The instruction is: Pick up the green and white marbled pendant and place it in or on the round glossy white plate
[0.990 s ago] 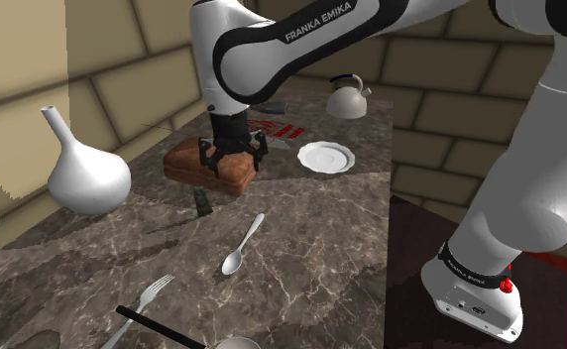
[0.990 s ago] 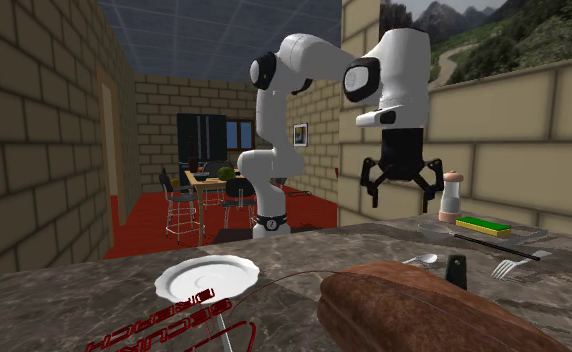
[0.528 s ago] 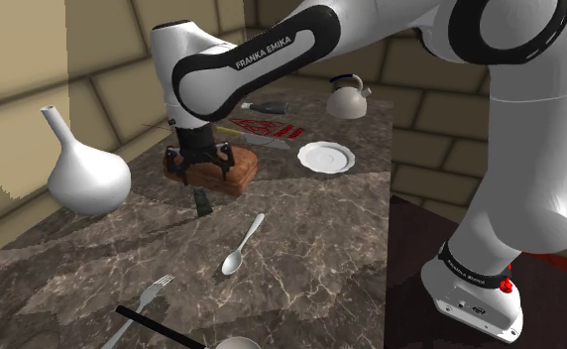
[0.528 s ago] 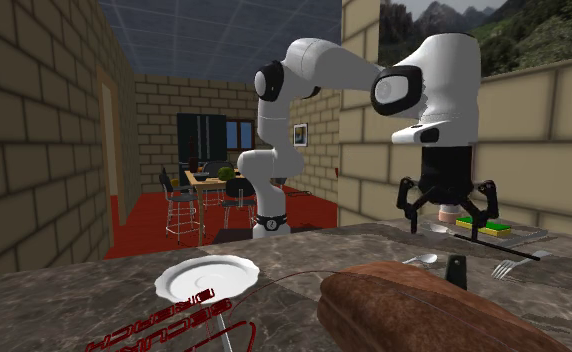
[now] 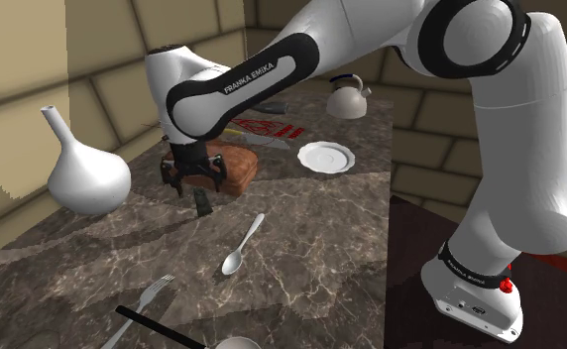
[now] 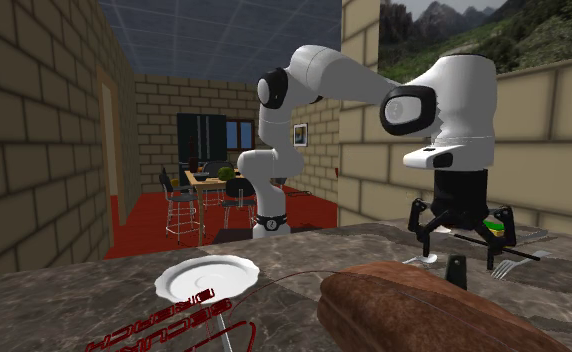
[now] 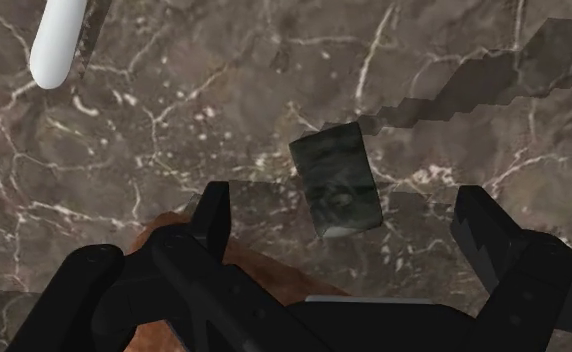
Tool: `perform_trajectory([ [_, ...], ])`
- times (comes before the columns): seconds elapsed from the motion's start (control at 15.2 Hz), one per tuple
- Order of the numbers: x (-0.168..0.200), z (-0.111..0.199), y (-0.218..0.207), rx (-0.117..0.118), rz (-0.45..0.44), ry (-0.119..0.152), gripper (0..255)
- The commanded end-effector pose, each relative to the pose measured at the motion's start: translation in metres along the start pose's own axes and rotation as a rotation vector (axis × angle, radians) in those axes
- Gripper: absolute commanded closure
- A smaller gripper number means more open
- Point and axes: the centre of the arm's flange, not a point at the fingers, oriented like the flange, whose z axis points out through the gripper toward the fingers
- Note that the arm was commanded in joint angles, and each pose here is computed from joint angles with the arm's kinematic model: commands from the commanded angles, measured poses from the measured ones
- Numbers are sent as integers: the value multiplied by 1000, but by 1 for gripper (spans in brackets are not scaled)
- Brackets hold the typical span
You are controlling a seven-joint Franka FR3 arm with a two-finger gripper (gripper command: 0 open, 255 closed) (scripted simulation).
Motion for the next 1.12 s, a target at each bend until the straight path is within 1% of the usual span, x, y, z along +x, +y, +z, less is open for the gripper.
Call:
perform_trajectory([
  [0.0,0,13,0,0,0,0,0],
  [0.53,0,13,0,0,0,0,0],
  [0.59,0,13,0,0,0,0,255],
  [1.06,0,13,0,0,0,0,255],
])
